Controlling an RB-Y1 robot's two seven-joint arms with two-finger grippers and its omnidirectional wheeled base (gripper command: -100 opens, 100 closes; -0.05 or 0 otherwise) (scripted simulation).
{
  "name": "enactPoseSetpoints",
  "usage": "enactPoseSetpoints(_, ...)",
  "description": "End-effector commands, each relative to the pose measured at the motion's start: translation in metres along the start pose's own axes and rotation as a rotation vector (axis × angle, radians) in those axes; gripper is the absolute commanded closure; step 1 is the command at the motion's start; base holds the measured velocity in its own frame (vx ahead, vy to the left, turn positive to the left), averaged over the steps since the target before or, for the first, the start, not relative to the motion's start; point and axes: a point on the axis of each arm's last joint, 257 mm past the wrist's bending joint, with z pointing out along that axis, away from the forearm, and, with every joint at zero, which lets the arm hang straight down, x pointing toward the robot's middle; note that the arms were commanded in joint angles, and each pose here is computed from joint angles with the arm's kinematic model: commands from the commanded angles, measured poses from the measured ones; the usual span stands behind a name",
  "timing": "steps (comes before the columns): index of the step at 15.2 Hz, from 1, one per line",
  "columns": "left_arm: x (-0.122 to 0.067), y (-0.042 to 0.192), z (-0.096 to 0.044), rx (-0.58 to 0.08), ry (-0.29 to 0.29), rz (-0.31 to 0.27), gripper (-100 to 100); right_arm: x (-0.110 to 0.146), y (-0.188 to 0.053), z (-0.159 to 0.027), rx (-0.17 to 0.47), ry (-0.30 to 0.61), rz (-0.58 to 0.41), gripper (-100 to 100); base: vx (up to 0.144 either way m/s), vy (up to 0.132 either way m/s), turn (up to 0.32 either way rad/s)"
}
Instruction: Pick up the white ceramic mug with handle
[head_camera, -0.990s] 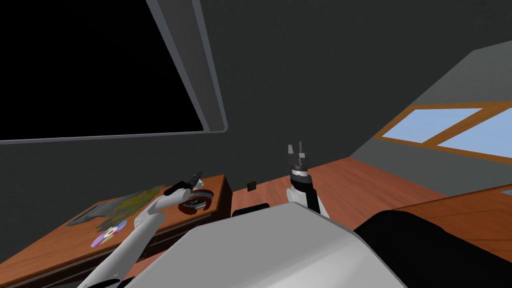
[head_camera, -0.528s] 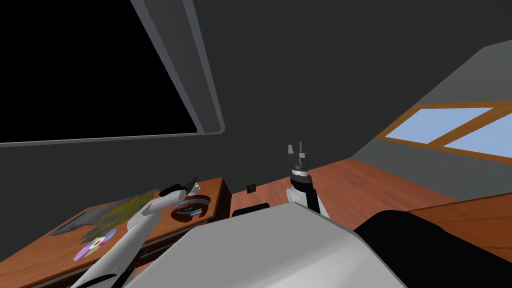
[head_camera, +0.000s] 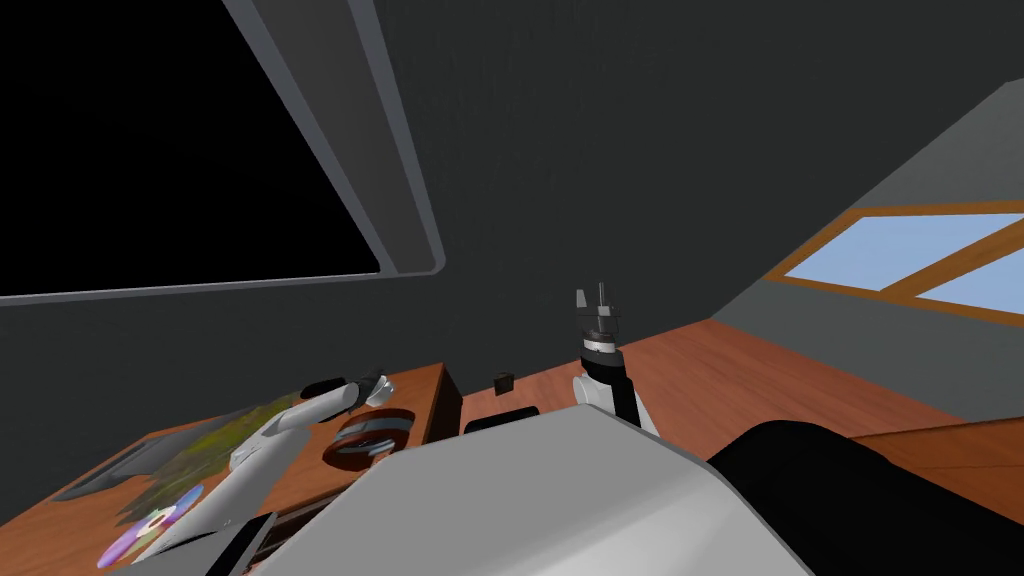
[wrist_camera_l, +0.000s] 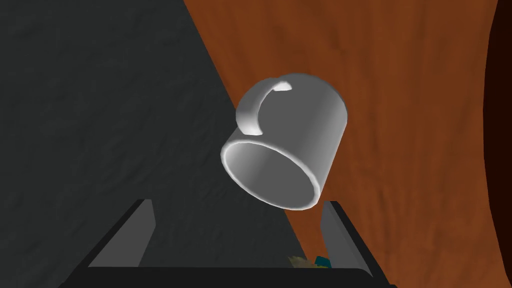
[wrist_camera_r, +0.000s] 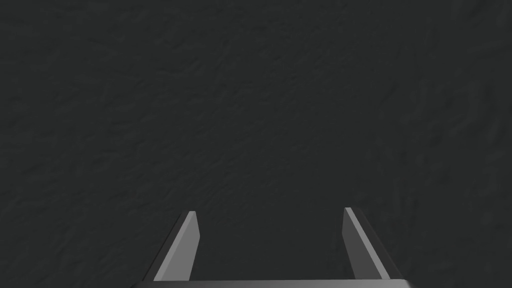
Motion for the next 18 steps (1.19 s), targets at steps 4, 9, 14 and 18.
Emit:
enactPoseSetpoints(4,0.002,0.039,0.001,-0.107,0.037,-0.03,-100,0.0,0.0,0.0,0.0,0.0,0.0,0,0.094,0.006,0.016)
enactPoseSetpoints(9,0.005,0.084,-0.002,-0.223,0.089,-0.076,-100,0.0,0.0,0.0,0.0,0.0,0.0,0,0.115,0.015,0.023)
enactPoseSetpoints(14,0.011,0.121,-0.009,-0.321,0.142,-0.123,-100,0.0,0.0,0.0,0.0,0.0,0.0,0,0.107,0.019,0.021)
enactPoseSetpoints(18,0.015,0.137,-0.014,-0.362,0.167,-0.146,-100,0.0,0.0,0.0,0.0,0.0,0.0,0,0.092,0.021,0.016)
